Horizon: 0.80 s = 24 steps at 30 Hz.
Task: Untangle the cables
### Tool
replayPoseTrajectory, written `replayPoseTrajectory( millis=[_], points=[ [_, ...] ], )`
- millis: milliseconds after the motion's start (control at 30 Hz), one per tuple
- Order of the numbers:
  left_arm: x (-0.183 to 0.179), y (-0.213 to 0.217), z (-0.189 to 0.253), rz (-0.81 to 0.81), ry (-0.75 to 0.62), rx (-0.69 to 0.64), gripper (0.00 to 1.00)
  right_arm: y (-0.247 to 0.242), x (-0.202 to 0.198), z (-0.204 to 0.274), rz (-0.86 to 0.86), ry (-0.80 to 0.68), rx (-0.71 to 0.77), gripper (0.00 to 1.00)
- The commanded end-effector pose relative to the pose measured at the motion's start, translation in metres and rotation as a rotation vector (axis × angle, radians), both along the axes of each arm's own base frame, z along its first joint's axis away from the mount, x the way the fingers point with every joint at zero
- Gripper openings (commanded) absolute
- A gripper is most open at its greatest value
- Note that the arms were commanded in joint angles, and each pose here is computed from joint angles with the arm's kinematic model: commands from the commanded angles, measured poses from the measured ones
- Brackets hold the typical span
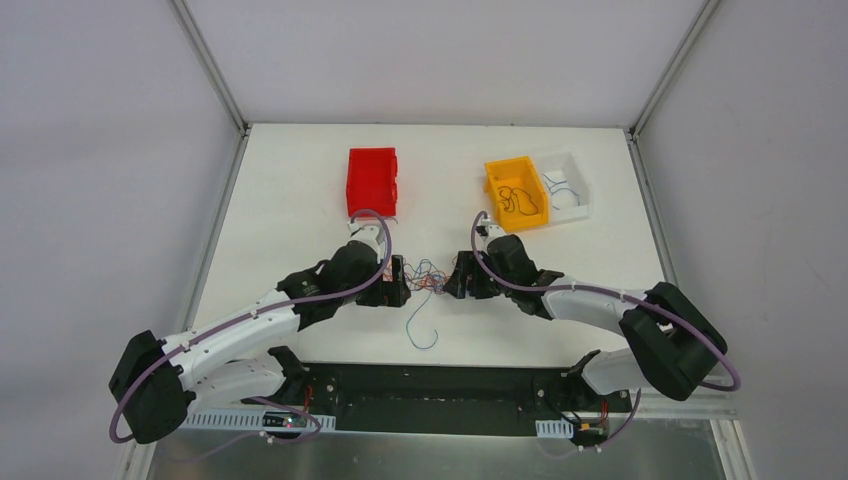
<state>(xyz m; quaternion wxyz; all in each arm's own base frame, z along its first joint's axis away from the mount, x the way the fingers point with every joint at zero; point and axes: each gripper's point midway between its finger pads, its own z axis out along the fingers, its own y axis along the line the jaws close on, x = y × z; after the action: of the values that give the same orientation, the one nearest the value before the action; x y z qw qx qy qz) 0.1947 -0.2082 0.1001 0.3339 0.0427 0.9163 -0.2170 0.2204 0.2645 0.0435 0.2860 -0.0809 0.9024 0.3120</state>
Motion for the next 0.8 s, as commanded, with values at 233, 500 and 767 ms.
replayPoseTrajectory(
  millis=[233,500,767],
  points=[
    [0.009,-0.001,-0.006,0.0,0.023,0.072,0.95,0.011,0.017,0.018,-0.015,-0.068,0.023,0.68],
    [0.029,-0.004,-0.011,0.023,-0.006,0.132,0.92,0.004,0.02,0.023,-0.044,-0.098,0.016,0.17],
    [0.049,-0.023,-0.026,0.024,0.012,0.162,0.86,-0.014,0.026,0.032,-0.121,-0.172,0.0,0.0]
  ],
)
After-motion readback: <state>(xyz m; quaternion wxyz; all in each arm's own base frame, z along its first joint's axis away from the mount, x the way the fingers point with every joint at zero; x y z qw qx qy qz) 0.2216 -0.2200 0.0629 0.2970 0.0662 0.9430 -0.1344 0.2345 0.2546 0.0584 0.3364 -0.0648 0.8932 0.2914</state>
